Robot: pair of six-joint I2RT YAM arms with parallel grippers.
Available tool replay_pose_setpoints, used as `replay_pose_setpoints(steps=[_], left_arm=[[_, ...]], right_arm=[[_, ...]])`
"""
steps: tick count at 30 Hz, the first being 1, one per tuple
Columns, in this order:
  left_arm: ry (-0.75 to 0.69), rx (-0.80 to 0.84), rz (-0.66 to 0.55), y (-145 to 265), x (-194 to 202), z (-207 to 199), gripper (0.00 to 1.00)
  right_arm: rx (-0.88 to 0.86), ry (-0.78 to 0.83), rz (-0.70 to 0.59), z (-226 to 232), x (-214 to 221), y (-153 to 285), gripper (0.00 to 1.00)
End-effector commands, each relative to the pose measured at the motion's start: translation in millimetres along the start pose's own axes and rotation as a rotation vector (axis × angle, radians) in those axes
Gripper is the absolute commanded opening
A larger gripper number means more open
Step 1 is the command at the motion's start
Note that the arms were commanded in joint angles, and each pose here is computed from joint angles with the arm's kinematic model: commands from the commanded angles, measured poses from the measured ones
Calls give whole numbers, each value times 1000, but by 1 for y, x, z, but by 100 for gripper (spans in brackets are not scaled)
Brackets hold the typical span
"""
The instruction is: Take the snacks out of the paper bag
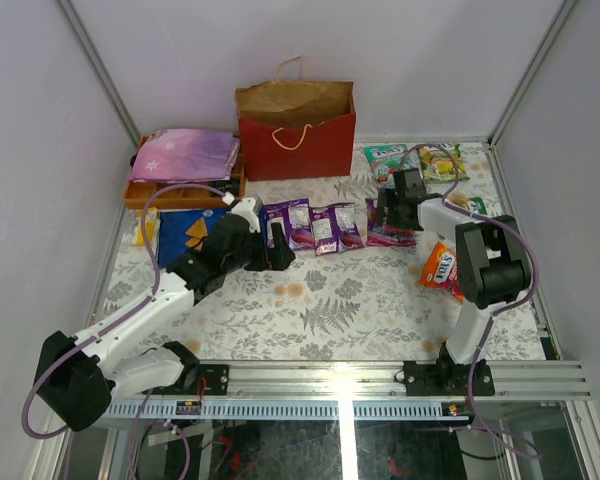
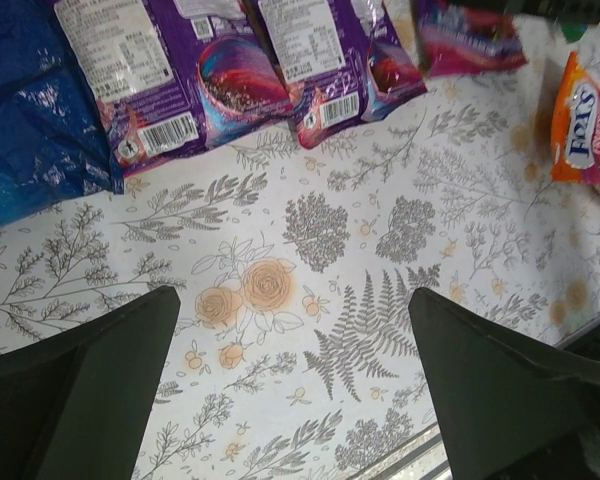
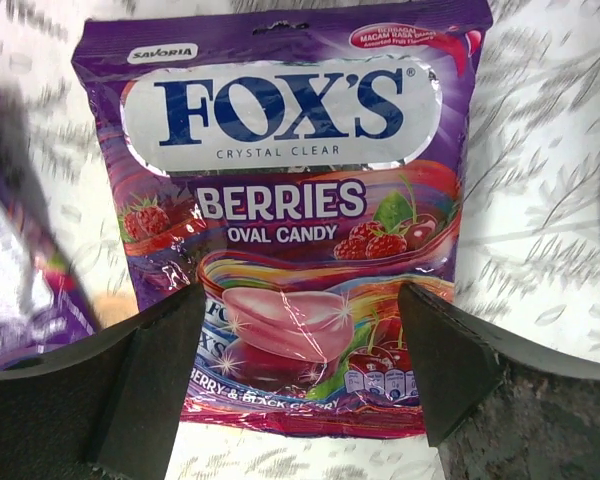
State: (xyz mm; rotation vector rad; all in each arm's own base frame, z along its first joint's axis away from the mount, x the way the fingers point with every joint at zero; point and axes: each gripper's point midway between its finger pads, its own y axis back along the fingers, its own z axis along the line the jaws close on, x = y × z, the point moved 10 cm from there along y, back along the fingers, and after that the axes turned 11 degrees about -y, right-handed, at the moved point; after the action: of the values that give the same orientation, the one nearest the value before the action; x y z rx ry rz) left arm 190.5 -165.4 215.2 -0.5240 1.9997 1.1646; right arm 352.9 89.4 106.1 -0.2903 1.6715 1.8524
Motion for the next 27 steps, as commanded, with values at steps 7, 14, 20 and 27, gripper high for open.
replay_pose_setpoints(steps=[7, 14, 20, 27], left_arm=[[-38, 59, 49, 5, 9, -1, 100], [-23, 101, 68, 5, 19, -2, 100], [-7, 167, 82, 5, 25, -6, 100], [3, 205, 89, 8, 32, -7, 100]], right_arm=[[-84, -18, -173, -5, -48, 88, 99], [108, -261, -135, -60, -2, 153, 99], [271, -569, -167, -118, 36, 153, 99], [376, -677, -115, -130, 52, 132, 99]])
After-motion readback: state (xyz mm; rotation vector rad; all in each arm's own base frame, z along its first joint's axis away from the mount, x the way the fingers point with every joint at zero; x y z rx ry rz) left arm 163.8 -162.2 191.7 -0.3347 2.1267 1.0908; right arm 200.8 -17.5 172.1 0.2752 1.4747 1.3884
